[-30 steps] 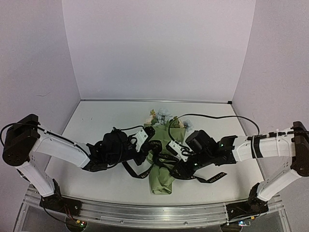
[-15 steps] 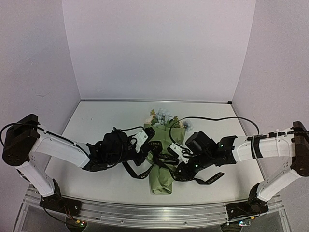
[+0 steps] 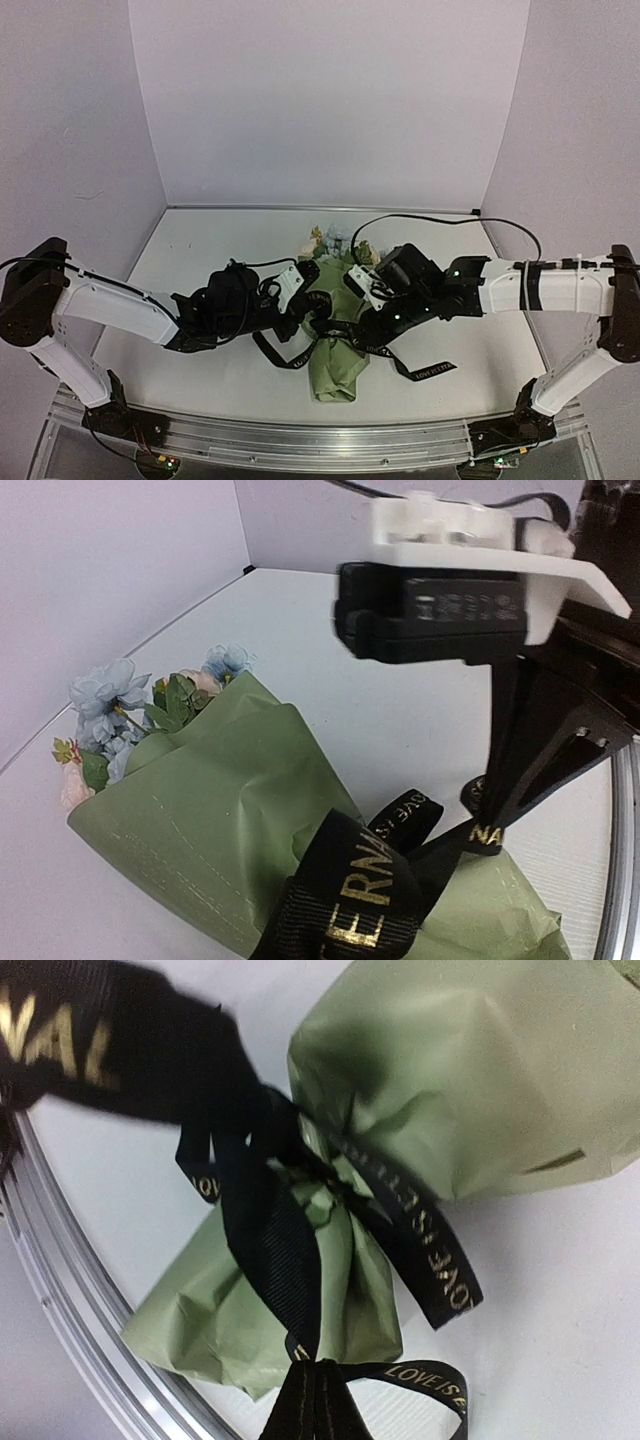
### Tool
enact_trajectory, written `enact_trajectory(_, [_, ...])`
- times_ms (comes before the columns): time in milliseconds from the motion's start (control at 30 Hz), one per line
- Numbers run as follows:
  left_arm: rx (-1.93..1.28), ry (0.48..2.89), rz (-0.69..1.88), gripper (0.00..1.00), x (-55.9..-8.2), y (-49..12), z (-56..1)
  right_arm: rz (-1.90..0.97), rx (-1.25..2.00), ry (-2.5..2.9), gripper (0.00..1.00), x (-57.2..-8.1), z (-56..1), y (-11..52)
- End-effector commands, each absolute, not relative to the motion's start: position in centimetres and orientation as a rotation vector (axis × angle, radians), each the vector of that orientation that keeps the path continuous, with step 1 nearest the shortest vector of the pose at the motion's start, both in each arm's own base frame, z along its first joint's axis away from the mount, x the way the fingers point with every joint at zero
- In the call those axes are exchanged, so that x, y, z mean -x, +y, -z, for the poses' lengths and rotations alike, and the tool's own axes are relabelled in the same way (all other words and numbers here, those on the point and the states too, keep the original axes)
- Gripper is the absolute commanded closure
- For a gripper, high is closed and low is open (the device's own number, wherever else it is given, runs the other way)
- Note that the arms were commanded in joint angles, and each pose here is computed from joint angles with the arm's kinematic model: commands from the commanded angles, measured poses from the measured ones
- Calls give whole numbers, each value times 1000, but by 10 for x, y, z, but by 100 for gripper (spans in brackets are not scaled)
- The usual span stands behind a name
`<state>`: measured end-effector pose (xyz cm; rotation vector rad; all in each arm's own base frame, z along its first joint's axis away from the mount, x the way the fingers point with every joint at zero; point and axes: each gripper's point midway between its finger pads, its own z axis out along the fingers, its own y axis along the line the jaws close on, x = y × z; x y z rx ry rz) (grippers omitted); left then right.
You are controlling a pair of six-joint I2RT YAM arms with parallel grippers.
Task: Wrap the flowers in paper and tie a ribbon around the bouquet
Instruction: Cross the half-tied ribbon over the folded bouquet.
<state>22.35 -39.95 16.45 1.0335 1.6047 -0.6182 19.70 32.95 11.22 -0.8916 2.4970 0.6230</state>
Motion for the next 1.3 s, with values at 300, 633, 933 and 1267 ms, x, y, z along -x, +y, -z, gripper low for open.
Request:
enact_trajectory(300, [-1099, 1556, 673, 99, -199, -404, -185, -678, 519, 2790, 100, -213, -79, 350])
enact_trajectory(633, [-1155, 1525, 683, 98, -183, -408, -189, -602, 324, 2824, 100, -234, -68, 345])
enact_trajectory(933, [-1298, 1483, 770, 96, -132, -418, -188, -569, 265, 2820, 100, -250, -67, 342])
enact_trajectory(1267, [-1482, 1565, 769, 84, -91, -437, -135, -593, 320, 2817, 100, -248, -69, 344])
